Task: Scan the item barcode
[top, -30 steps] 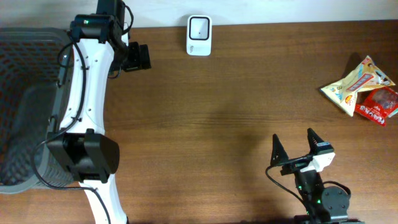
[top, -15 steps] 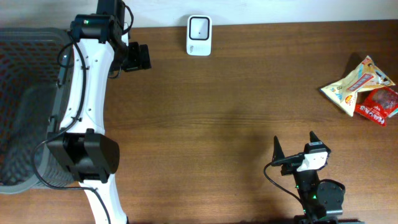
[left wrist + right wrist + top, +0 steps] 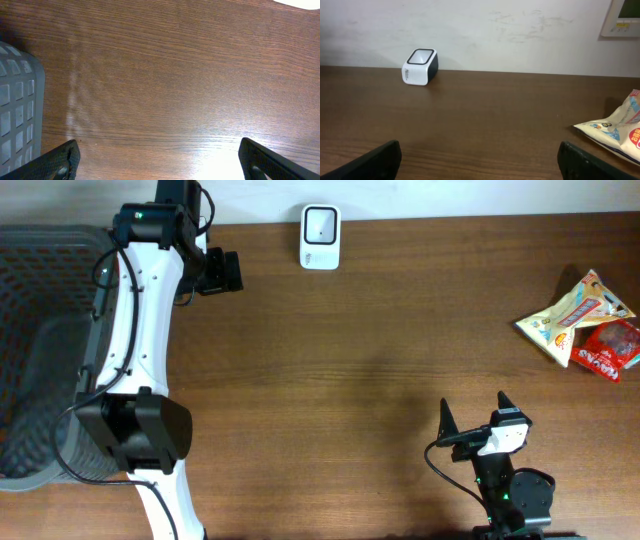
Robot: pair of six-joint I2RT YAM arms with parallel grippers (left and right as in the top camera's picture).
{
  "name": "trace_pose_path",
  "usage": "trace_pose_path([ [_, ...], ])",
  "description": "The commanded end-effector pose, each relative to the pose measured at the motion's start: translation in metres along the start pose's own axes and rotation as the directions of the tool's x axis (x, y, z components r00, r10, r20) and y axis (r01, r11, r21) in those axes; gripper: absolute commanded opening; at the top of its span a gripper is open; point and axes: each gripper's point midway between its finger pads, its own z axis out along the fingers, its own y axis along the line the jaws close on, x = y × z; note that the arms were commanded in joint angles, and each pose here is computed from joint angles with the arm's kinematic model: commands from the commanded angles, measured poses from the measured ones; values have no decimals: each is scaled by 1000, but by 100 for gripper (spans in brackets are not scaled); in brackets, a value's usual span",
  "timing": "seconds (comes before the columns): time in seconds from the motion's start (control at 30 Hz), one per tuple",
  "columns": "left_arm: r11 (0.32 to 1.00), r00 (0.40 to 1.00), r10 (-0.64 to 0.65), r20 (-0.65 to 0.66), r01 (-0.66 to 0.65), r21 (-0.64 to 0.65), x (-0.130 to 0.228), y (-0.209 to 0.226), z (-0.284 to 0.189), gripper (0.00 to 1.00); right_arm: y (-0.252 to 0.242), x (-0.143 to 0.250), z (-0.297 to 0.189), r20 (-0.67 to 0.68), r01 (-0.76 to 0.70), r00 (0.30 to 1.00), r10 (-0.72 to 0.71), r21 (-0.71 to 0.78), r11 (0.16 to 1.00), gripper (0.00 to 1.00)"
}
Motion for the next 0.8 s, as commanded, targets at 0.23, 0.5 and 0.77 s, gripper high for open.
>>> trace_pose_path([
  [0.23,989,963,65,260,-98,113,29,-36,-48,99,-3,3,0,-2,-12,1000,12,15,1000,98],
  [0.5,926,715,95,693,-319,203,174,-23,-113,99,-3,3,0,-2,-12,1000,12,15,1000,98],
  [0.77,957,624,47,780,-252,144,228,22,-100,99,-3,3,0,-2,-12,1000,12,15,1000,99],
])
